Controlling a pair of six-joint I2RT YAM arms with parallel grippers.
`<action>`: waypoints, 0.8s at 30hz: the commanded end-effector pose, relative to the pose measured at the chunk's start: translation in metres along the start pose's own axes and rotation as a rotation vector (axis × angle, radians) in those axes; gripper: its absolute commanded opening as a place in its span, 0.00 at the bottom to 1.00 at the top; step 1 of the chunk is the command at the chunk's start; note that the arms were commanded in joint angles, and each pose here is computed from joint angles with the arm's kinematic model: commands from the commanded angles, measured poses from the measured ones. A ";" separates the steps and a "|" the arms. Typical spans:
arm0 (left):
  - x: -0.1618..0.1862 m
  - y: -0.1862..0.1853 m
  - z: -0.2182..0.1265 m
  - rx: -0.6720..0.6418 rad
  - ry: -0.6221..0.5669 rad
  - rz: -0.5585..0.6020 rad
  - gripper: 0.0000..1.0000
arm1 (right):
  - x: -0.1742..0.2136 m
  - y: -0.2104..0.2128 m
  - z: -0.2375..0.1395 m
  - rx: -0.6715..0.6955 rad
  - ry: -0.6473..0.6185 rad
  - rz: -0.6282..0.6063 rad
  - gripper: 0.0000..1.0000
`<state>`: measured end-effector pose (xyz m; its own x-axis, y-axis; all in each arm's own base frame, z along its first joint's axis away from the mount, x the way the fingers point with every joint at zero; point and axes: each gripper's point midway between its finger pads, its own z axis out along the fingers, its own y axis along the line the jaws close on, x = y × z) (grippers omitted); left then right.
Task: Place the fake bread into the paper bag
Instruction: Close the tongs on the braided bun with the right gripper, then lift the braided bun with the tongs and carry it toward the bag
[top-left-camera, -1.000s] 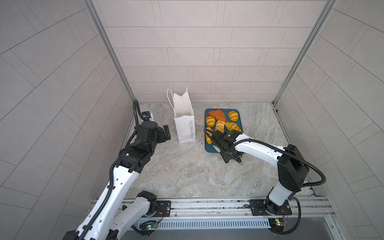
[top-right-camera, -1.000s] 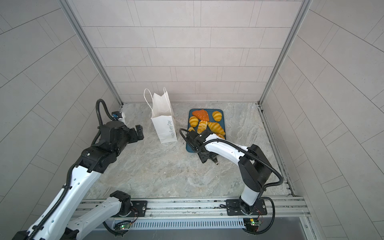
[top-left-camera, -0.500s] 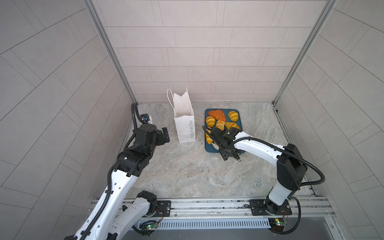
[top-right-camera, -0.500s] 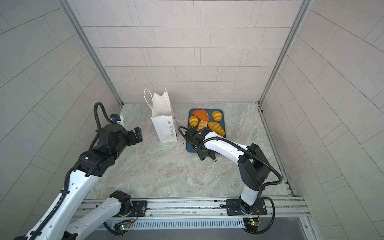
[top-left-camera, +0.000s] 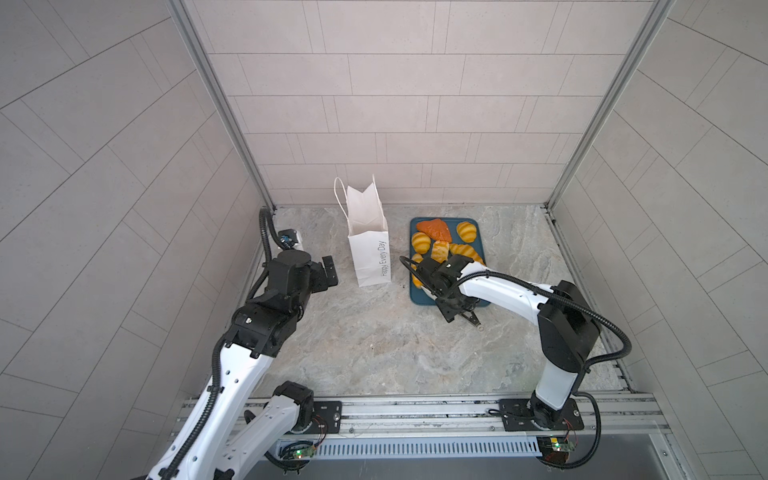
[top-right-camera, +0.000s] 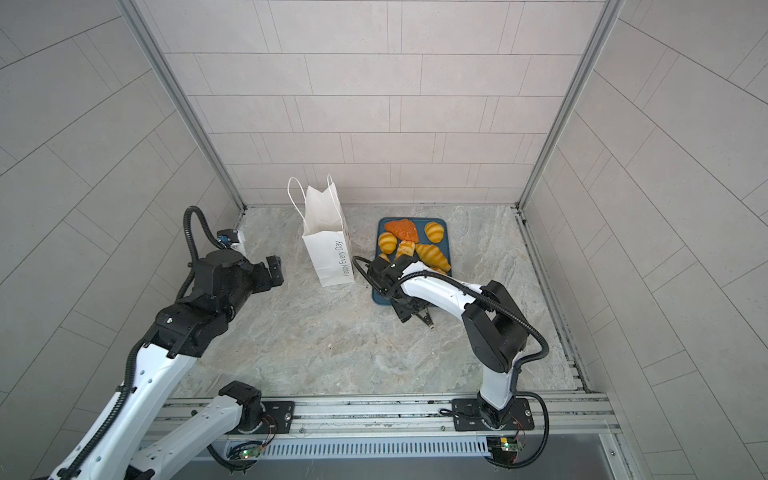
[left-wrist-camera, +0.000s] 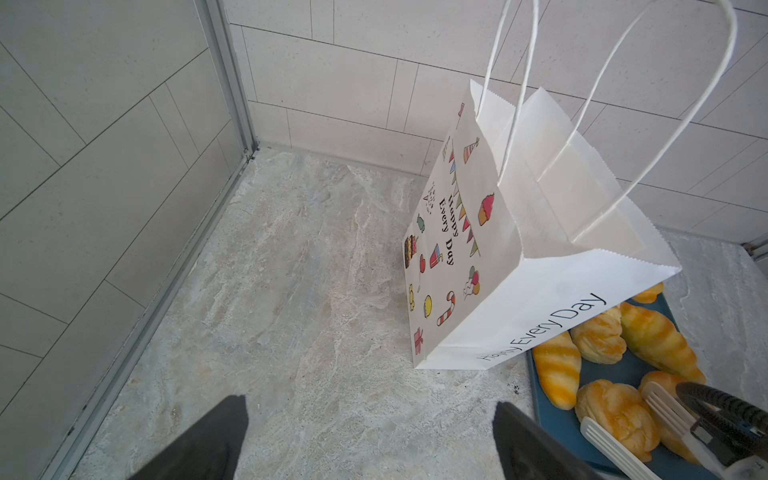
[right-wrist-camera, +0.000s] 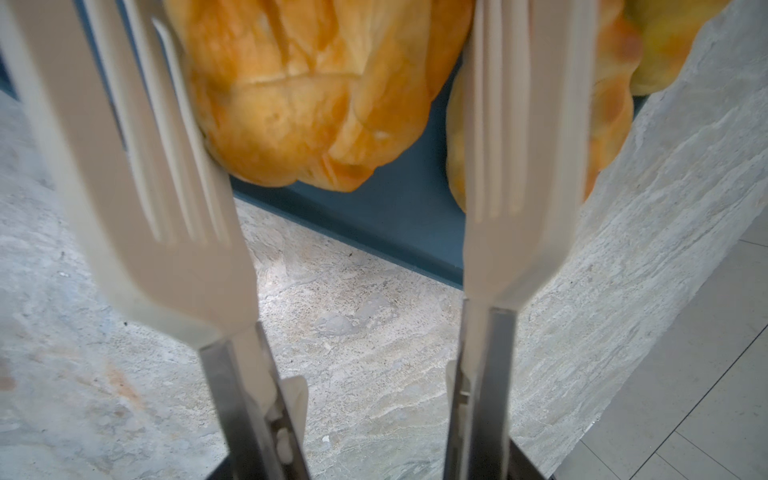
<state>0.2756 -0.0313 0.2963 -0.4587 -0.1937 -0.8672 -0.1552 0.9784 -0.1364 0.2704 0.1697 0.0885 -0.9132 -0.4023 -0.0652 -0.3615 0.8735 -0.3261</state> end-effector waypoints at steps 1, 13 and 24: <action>0.003 0.007 0.000 -0.027 0.002 0.003 1.00 | 0.004 -0.005 -0.002 0.012 0.023 -0.018 0.62; 0.000 0.004 0.000 -0.020 0.000 -0.005 1.00 | 0.006 -0.017 -0.020 -0.037 -0.019 -0.033 0.41; -0.001 -0.001 0.003 -0.004 0.006 -0.009 1.00 | 0.001 -0.023 -0.033 -0.232 -0.129 0.076 0.39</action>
<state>0.2783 -0.0333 0.2899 -0.4781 -0.1884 -0.8579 -0.1537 0.9796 -0.1295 0.2699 0.1528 0.1192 -0.9178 -0.3653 -0.1558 -0.3430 0.9268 -0.1529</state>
